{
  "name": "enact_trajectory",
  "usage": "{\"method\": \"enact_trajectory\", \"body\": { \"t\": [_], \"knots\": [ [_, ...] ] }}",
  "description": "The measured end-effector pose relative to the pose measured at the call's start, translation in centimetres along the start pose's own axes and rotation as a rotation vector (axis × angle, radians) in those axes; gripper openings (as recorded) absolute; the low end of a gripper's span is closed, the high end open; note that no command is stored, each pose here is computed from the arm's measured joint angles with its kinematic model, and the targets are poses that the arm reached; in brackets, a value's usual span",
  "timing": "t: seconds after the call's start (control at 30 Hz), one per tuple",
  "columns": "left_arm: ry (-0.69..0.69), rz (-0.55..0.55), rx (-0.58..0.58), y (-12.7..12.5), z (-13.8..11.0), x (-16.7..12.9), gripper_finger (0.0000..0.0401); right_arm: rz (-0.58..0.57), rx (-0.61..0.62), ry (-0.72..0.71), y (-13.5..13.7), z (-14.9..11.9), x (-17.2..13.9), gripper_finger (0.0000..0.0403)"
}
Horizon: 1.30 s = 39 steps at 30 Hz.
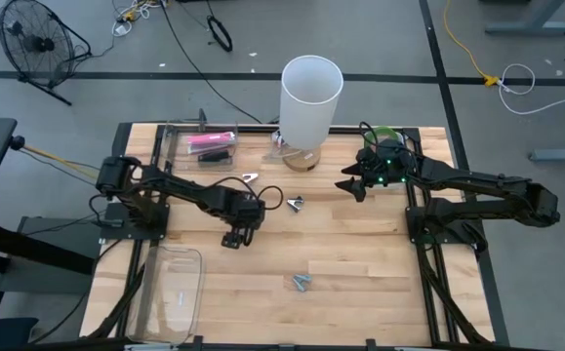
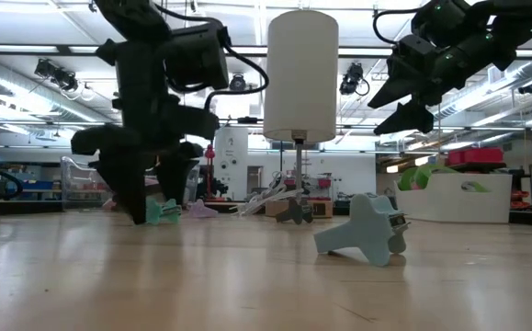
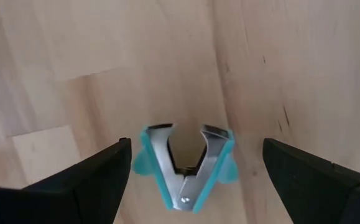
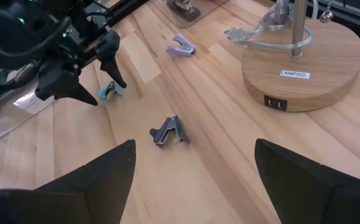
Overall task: Pick and place Stapler, Stapler remover, tape
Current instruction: Put the top light blue staple remover into the bottom transparent bin
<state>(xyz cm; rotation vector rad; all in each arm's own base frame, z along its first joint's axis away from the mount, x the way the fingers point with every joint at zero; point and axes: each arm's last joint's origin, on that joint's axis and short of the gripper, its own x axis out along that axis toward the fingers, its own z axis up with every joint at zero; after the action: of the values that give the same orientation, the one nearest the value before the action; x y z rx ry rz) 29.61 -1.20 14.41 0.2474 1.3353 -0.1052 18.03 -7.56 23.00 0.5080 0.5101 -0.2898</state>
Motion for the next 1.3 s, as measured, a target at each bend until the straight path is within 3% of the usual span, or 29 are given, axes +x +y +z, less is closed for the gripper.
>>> {"method": "enact_trajectory", "body": {
  "t": [0.23, 0.9, 1.3],
  "knots": [
    [-0.001, -0.001, -0.026, 0.0, 0.1, 0.2, 0.0344, -0.001, 0.0, 0.003, 0.0, 0.0, 0.0, 0.0327],
    [-0.01, -0.029, -0.034, 0.2, 1.1, -0.9, 0.0094, -0.001, 0.0, 0.002, 0.0, 0.0, 0.0, 0.0327],
    [0.017, 0.015, -0.134, 1.5, 4.7, -7.3, 0.0092, -0.033, 0.0, -0.009, -0.1, 0.0, 0.0, 0.0327]
  ]
}}
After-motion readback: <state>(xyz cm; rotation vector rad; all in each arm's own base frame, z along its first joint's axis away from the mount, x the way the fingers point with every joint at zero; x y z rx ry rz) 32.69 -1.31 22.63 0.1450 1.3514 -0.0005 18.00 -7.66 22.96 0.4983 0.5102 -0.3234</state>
